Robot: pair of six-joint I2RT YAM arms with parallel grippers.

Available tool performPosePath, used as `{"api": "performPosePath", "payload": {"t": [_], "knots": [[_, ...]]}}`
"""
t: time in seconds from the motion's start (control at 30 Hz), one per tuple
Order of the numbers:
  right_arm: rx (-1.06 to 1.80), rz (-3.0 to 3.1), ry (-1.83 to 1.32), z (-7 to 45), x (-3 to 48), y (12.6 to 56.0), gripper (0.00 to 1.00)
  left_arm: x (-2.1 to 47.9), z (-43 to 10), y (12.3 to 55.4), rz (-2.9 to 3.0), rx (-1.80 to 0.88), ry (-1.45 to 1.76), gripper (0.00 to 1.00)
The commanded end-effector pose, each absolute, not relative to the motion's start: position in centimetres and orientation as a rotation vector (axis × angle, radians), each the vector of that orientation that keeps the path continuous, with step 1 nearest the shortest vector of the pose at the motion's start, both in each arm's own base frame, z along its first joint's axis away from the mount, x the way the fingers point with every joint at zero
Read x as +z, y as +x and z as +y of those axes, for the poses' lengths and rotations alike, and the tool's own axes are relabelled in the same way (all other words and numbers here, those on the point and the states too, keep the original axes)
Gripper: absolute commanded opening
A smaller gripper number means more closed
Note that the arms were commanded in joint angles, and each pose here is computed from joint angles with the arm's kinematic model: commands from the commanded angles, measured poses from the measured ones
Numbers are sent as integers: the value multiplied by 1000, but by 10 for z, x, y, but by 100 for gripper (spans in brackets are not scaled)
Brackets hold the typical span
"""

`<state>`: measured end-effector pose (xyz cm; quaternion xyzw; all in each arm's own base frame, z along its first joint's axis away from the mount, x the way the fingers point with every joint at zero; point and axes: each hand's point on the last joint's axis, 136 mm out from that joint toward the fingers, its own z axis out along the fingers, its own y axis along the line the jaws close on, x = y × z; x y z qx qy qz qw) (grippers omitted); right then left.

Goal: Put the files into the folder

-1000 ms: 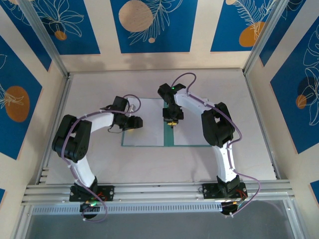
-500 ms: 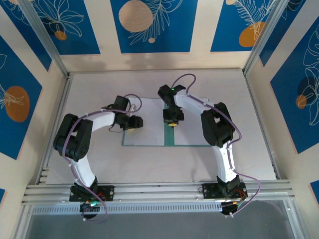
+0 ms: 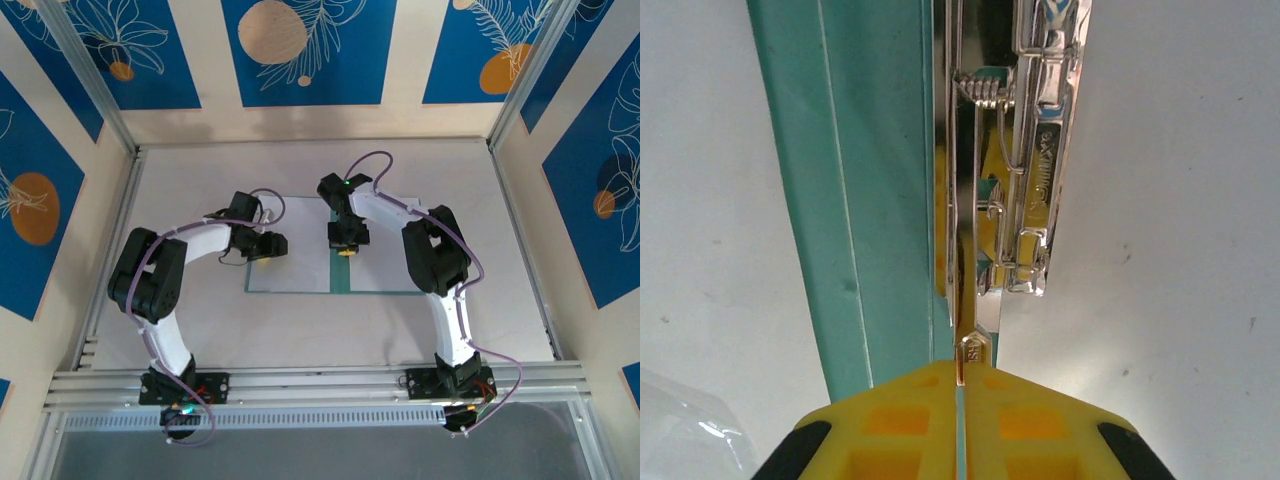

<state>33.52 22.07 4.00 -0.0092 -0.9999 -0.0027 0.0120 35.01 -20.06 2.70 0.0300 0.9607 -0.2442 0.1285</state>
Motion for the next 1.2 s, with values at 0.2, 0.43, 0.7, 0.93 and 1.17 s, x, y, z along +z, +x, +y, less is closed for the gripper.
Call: {"api": "performPosePath", "payload": {"t": [0.2,0.43,0.7,0.93,1.17], "knots": [[134,-3055,-56,191,17,325,14,-13,-182,323,2959,-568,76,56],[127,-3048,-59,191,12,323,17,-13,-182,324,2961,-563,78,56],[106,-3040,-57,192,5,322,18,-14,-181,323,2965,-556,79,56],[90,-3030,-58,193,-2,321,18,-13,-181,322,2967,-556,81,56],[85,-3020,-55,195,-8,319,18,-15,-181,321,2970,-558,77,55]]}}
